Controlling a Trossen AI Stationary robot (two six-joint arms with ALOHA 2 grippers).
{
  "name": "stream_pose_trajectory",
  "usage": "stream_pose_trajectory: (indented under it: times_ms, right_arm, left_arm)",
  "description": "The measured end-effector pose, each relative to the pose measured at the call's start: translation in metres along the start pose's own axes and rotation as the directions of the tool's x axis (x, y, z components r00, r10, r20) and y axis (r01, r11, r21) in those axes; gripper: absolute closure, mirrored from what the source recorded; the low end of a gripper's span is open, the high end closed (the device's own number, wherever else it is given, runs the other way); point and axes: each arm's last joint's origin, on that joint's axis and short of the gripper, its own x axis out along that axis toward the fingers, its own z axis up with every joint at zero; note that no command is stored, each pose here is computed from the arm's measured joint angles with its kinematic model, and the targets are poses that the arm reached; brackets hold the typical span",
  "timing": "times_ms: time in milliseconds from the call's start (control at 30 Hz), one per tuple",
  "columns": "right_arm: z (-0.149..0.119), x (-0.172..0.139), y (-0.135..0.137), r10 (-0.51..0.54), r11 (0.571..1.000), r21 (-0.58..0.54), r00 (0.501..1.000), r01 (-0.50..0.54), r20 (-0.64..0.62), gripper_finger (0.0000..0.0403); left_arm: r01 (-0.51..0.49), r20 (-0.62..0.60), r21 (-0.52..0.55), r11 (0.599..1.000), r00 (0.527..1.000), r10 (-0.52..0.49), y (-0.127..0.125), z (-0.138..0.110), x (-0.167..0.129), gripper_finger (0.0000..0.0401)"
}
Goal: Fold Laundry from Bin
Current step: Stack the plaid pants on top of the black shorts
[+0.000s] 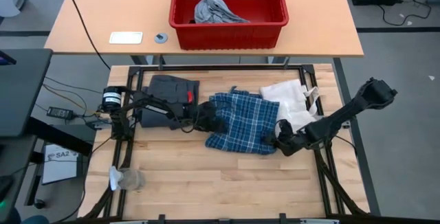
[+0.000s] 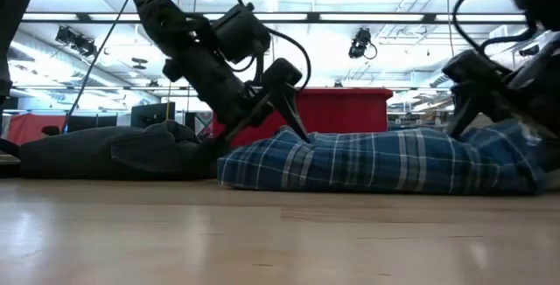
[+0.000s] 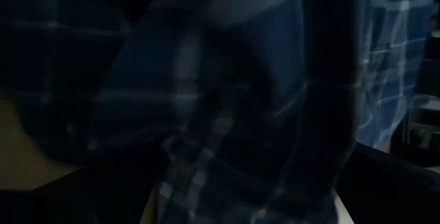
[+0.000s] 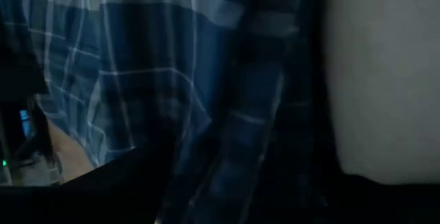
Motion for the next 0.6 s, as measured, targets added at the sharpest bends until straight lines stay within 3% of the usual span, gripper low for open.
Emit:
stream_pose_trajectory:
  times_ms: [133, 267, 433, 600]
  right_arm:
    - [-0.001, 0.017, 0.008, 0.042, 0.999, 0.006, 0.999, -0.042, -0.010, 0.0083]
    - [-0.004, 0.031, 0.014, 0.107, 0.994, 0.033, 0.994, -0.106, -0.037, 0.0132]
    - [-0.009, 0.044, 0.020, 0.115, 0.993, 0.010, 0.990, -0.115, -0.081, 0.0215]
    - [-0.015, 0.049, 0.030, 0.119, 0.992, -0.036, 0.987, -0.123, -0.110, 0.0321]
  left_arm:
    - [0.054, 0.003, 0.036, 0.998, 0.999, -0.054, -0.005, -0.007, 0.011, 0.0024]
    - [0.060, -0.003, 0.055, 0.997, 0.998, -0.060, -0.010, -0.014, 0.020, 0.0086]
    - [0.057, -0.017, 0.075, 0.996, 0.998, -0.055, -0.010, -0.021, 0.026, 0.0203]
    - [0.116, -0.052, 0.217, 0.969, 0.993, -0.107, -0.014, -0.022, 0.024, 0.0354]
